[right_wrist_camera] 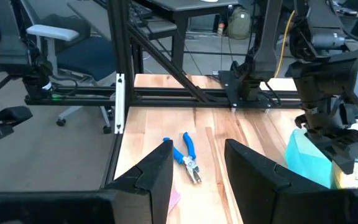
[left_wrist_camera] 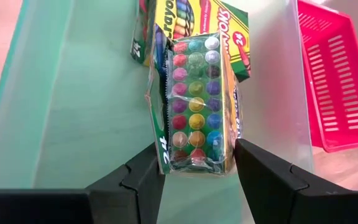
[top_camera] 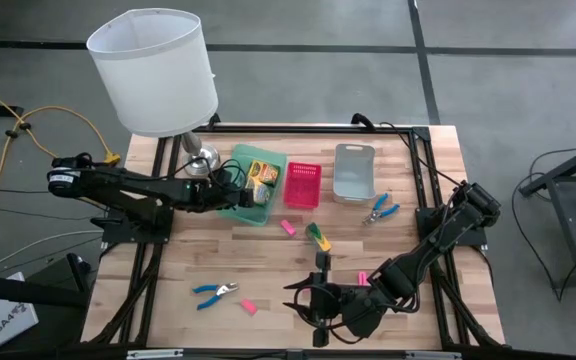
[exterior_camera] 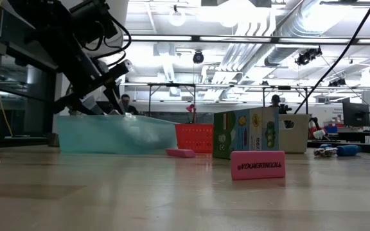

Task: Pick & Place School Supplies
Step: Put the yellow crayon box into the green bin

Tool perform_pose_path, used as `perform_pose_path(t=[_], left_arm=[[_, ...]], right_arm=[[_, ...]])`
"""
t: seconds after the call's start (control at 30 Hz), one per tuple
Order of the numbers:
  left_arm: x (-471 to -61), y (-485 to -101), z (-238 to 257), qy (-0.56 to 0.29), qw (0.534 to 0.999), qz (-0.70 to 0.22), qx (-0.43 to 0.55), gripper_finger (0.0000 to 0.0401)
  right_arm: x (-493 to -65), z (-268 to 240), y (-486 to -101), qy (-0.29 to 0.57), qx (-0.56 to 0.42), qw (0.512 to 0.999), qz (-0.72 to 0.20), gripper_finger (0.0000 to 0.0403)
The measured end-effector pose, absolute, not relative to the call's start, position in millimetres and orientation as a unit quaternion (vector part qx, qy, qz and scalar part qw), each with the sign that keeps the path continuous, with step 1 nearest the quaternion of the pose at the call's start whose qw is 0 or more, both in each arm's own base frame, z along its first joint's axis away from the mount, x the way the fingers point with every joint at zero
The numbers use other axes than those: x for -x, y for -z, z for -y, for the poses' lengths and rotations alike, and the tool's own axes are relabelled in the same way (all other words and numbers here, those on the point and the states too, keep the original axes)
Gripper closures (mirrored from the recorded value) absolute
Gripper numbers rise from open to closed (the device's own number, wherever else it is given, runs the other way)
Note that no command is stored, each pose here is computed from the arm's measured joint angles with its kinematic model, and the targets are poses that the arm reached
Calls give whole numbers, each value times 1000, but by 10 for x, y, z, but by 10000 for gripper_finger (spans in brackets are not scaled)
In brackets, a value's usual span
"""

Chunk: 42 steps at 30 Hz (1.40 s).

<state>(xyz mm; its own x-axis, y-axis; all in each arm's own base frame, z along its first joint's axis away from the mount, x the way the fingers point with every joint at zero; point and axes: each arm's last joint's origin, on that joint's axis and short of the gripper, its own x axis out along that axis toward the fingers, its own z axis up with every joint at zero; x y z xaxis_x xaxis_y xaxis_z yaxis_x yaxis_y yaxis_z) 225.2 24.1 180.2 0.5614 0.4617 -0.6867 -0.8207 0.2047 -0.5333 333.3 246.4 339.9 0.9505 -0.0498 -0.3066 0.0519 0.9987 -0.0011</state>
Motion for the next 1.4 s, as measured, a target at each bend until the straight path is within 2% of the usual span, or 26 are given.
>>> perform_pose_path(t=[0.87, 1.17, 1.4], left_arm=[[-2262, -1801, -197, -402, 772, -219, 440, 219], [-2260, -1801, -212, -392, 796, -241, 394, 219], [-2252, -1799, -258, -401, 797, -241, 383, 219]], right_arm=[[-3334, -2467, -3398, 19, -5, 987, -157, 266], [-3334, -2468, -3398, 17, -5, 987, -157, 266], [-3334, -2469, -3397, 16, -5, 987, -158, 266]])
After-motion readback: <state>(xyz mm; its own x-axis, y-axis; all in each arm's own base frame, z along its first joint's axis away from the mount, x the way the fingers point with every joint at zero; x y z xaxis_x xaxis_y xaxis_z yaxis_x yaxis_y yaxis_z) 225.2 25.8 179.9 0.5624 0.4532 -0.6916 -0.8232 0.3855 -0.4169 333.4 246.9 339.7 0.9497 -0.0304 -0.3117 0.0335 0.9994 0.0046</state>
